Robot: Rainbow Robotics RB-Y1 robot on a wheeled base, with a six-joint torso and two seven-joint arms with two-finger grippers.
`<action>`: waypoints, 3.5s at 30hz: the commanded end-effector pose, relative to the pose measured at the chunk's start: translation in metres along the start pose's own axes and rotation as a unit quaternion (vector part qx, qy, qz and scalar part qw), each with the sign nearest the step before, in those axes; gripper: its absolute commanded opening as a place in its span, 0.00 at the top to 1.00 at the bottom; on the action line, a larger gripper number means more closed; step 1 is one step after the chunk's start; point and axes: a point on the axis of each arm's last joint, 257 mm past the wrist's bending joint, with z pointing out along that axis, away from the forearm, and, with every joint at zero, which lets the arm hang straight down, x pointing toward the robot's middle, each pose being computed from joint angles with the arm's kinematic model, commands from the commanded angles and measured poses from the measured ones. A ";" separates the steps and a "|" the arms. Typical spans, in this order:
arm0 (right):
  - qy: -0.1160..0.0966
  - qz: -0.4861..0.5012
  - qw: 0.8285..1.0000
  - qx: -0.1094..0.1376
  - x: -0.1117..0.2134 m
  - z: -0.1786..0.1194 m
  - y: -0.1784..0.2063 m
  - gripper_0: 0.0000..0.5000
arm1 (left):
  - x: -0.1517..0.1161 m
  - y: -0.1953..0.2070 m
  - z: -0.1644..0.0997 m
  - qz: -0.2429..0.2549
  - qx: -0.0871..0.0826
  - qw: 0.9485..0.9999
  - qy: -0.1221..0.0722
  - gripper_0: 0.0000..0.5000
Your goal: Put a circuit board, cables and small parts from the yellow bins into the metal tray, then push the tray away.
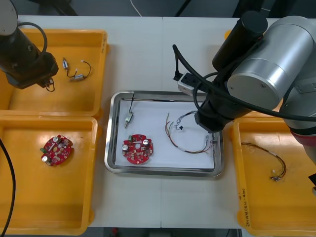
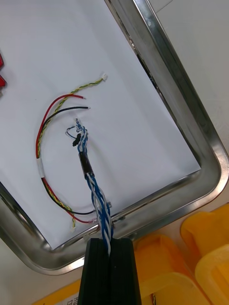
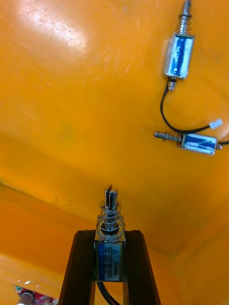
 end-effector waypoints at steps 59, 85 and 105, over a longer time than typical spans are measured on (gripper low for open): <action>0.017 -0.140 0.987 0.079 0.011 0.102 -0.031 0.72 | 0.052 -0.093 -0.083 0.303 0.074 0.944 -0.112 1.00; 0.036 -0.165 0.983 0.078 0.016 0.051 -0.021 0.00 | 0.060 -0.101 -0.086 0.329 0.079 0.934 -0.115 1.00; -0.041 -0.076 0.988 0.128 0.022 -0.035 -0.059 0.00 | 0.108 -0.141 -0.068 0.366 0.093 0.921 -0.093 1.00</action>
